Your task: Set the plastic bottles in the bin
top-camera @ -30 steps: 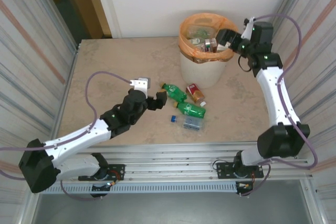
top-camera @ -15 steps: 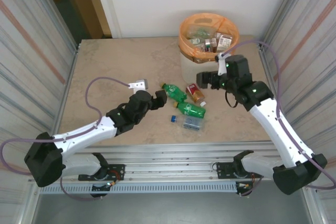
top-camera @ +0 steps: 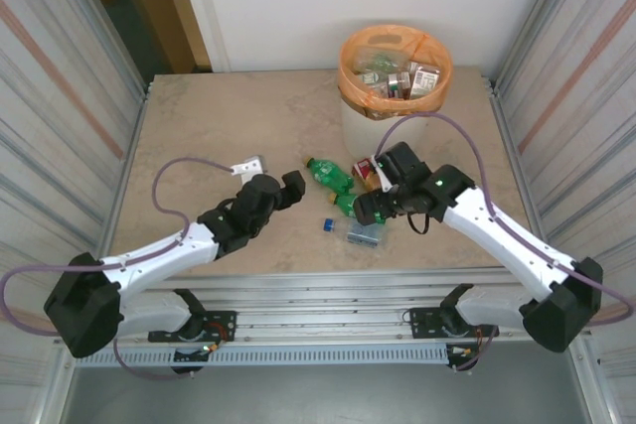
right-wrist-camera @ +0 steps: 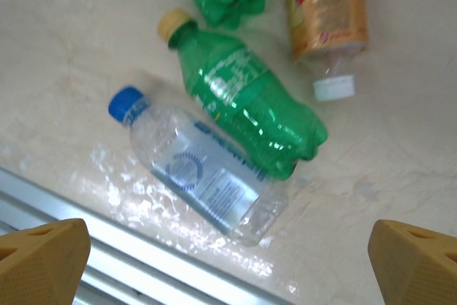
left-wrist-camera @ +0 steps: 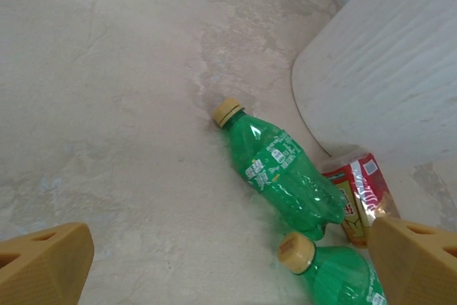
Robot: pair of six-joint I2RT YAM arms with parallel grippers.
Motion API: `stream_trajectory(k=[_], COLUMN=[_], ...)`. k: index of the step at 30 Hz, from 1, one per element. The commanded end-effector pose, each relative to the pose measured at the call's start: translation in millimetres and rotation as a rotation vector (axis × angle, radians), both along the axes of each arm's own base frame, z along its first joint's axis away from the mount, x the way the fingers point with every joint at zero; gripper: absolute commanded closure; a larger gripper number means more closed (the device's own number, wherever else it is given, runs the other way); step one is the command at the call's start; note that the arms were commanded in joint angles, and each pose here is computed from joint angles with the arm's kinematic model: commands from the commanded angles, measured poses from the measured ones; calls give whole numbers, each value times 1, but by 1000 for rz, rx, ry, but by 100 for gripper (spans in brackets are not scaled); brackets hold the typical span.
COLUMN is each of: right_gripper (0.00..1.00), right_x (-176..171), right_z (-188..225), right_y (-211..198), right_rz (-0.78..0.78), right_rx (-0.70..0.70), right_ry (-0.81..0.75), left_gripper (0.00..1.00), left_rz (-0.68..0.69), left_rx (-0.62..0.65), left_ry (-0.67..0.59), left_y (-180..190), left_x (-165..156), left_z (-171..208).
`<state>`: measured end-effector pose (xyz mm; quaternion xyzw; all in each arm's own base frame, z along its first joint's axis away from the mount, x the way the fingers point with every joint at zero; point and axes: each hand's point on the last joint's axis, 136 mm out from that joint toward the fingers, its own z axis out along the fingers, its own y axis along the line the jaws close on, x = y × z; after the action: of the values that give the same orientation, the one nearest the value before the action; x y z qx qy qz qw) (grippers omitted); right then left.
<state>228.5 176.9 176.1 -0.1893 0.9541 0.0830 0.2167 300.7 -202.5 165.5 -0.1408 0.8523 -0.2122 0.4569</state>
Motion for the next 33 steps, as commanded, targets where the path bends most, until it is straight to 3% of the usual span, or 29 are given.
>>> stream_trajectory(k=[1,17,33], right_gripper=[0,12,9], right_x=[-15,-28,-7], right_z=[-20,-59,-98], right_y=[-2,24,31], right_rz=[11,170,216], right_rx=[-75,-214,-307], right_ry=[101,218,197], left_gripper=[1,1,1], left_rz=[79,156,196], left_rx=[-27,-75,-88], left_ry=[-17,6,10], left_y=[16,42,60], left_x=[0,-11,-18], left_z=[5,-9,-16])
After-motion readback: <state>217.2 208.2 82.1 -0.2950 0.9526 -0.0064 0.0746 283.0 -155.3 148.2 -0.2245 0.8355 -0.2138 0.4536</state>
